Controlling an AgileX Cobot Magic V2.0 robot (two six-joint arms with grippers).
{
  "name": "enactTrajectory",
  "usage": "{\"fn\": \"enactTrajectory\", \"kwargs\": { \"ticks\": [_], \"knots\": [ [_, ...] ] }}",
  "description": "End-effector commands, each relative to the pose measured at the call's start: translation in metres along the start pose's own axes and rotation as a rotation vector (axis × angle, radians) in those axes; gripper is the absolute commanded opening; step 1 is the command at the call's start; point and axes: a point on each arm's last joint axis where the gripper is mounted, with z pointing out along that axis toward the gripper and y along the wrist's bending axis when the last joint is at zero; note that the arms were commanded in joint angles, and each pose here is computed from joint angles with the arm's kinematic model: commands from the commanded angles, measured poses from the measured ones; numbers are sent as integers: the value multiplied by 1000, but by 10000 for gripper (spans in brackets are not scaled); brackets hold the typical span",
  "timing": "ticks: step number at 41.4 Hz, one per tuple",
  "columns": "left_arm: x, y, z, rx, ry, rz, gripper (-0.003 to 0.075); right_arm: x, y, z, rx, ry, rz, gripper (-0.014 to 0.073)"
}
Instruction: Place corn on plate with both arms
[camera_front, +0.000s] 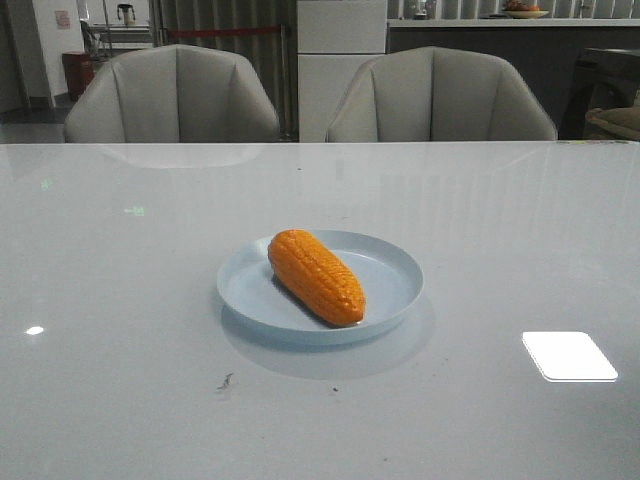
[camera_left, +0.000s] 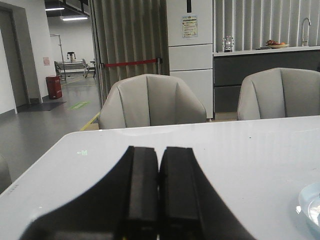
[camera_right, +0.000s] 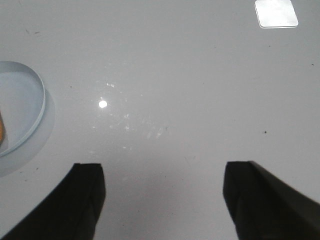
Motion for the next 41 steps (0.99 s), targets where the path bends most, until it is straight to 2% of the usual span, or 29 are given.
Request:
{"fn": "enactTrajectory", "kwargs": {
  "ticks": [1, 7, 9, 13, 15, 18, 24, 28, 32, 41],
  "knots": [
    [4, -1, -1, 4, -64, -18, 96, -11, 3, -11, -6, -110, -19, 589],
    [4, -1, -1, 4, -64, -18, 96, -1, 13, -17, -61, -138, -94, 562],
    [4, -1, -1, 3, -64, -18, 96, 5, 17, -20, -95, -170, -118, 493],
    [4, -1, -1, 3, -64, -18, 96, 19, 22, -24, -153, -253, -150, 288],
    [4, -1, -1, 3, -64, -18, 96, 27, 23, -27, -171, -333, -154, 171],
    [4, -1, -1, 3, -64, -18, 96, 40, 20, -32, -176, -462, -140, 53],
    [4, -1, -1, 3, -64, -18, 96, 65, 12, -36, -156, -707, -107, 65],
    [4, -1, -1, 3, -64, -18, 96, 85, 8, -32, -144, -814, -91, 65],
    [4, -1, -1, 3, -64, -18, 96, 100, 5, -26, -138, -862, -84, 65],
    [4, -1, -1, 3, -64, -18, 96, 136, 1, 4, -126, -832, -82, 65]
  ]
}}
